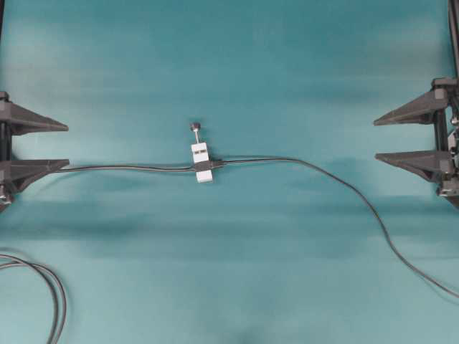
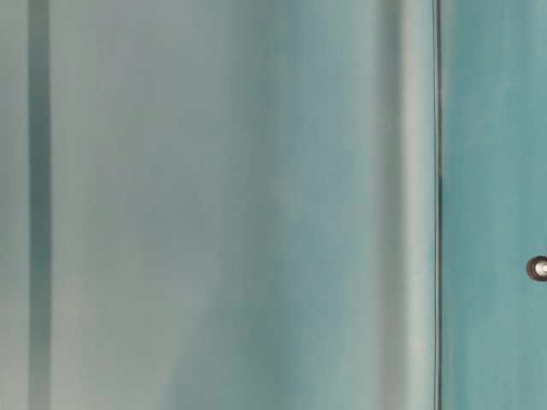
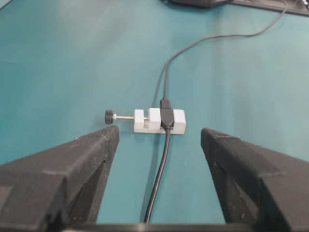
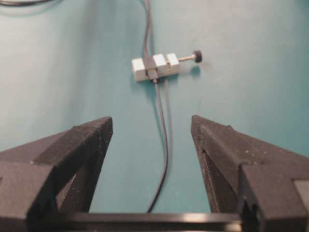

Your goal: Insert the USB cable into the female connector supported by the left arm.

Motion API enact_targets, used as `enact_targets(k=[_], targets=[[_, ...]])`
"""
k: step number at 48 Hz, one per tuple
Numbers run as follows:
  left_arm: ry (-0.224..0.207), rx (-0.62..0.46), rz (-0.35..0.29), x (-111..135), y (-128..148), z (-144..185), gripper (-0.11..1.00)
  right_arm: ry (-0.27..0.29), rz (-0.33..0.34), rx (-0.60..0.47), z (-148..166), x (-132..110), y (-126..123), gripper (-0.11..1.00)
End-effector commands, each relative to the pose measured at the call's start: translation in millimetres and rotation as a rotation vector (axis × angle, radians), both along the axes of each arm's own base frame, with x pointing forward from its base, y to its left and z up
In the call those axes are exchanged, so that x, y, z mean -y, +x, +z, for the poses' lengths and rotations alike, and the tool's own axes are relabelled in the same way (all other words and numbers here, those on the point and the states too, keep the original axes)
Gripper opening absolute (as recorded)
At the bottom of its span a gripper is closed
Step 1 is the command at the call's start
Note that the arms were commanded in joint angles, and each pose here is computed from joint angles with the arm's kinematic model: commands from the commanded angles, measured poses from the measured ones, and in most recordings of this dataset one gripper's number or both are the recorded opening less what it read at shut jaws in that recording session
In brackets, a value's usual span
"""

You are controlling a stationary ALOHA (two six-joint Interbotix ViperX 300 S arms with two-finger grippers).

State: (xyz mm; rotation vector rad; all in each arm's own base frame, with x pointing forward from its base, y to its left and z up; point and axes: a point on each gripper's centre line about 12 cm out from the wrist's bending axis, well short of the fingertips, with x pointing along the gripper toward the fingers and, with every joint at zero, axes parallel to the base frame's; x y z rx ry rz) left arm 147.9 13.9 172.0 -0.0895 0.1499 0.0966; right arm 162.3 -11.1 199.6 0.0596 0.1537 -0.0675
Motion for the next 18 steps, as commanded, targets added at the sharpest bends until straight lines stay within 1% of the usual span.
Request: enact_targets(k=[1,18], targets=[[0.005,0.012,-0.002,-0.1,2.5,4.9,0.78,-0.008,0.0,0.01,3.6,0.3,1.6,0.71],[0.005,0.004,0.0,-0.4,2.4,4.0,0.78,-0.009,-0.001,0.002,1.0,0.4,0.8,0.71]])
